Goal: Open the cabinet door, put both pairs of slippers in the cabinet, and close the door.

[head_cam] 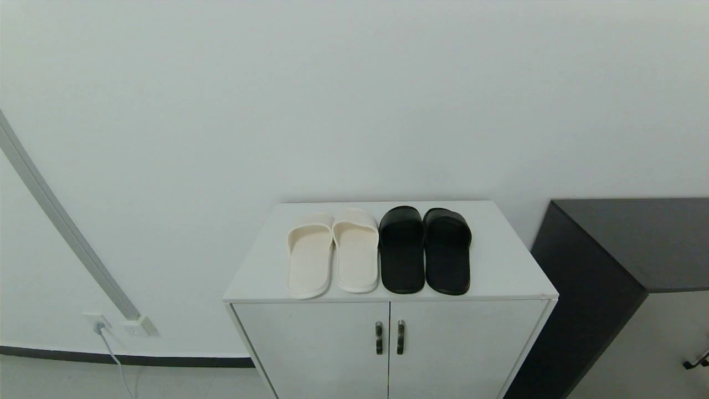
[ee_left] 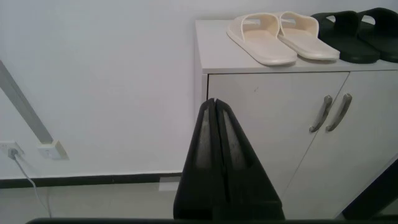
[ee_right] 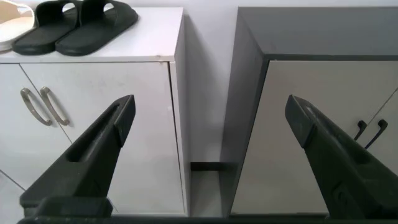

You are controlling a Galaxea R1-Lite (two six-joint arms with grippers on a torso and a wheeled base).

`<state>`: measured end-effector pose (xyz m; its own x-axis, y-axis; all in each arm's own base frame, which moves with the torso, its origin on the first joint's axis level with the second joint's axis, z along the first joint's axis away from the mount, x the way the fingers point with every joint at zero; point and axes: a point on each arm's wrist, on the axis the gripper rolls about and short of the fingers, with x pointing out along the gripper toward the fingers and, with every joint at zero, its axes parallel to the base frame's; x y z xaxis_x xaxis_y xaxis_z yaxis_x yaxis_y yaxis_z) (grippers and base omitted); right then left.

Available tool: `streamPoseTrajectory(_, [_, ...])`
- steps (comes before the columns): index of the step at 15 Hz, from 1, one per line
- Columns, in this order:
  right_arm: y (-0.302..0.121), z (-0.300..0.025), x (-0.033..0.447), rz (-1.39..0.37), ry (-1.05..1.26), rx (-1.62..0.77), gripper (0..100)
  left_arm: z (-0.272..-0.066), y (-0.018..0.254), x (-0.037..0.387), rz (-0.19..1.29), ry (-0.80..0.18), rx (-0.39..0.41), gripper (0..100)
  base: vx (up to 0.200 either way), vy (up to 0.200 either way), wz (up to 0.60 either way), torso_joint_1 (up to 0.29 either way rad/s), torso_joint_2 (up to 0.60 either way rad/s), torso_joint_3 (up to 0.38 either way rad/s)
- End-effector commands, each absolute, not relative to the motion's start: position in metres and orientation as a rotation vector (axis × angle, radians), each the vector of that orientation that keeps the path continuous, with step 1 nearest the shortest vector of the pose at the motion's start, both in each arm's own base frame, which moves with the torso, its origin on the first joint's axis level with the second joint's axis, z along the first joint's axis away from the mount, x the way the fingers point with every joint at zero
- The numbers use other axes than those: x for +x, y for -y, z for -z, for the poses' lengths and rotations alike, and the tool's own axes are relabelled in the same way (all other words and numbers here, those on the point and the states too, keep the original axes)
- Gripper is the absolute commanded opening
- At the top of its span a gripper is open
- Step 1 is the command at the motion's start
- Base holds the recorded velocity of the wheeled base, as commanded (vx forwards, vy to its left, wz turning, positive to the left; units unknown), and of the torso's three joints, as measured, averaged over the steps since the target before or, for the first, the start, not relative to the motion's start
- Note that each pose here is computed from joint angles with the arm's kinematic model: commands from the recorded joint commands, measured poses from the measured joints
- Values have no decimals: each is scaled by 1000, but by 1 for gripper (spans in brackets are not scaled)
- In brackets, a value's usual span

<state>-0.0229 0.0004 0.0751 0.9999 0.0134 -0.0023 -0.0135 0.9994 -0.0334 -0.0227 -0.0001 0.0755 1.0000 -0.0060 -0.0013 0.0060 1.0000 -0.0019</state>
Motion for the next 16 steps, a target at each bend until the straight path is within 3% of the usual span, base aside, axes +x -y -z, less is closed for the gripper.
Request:
streamPoseTrajectory(1, [0, -76, -23, -14, -1, -35, 100, -75, 0, -23, 6, -3, -2, 0, 0, 0, 0, 0, 0, 0])
streamPoseTrajectory(6, [0, -83, -25, -15, 29, -32, 100, -75, 0, -23, 14, -3, 2, 0, 0, 0, 0, 0, 0, 0])
streamPoseTrajectory(8, [0, -158, -37, -28, 117, 84, 100, -75, 0, -23, 14, -3, 3, 0, 0, 0, 0, 0, 0, 0])
streamPoseTrajectory(9, [0, -174, -28, -33, 31, 69, 100, -76, 0, -23, 14, -2, -2, 0, 0, 0, 0, 0, 0, 0])
streamPoseTrajectory(11, [-3, -175, 4, -150, -181, 49, 100, -76, 0, -23, 14, -2, -5, 0, 0, 0, 0, 0, 0, 0])
streamPoseTrajectory(16, [-13, -184, 53, -363, -354, 69, 100, -76, 0, -23, 6, -2, 2, 0, 0, 0, 0, 0, 0, 0])
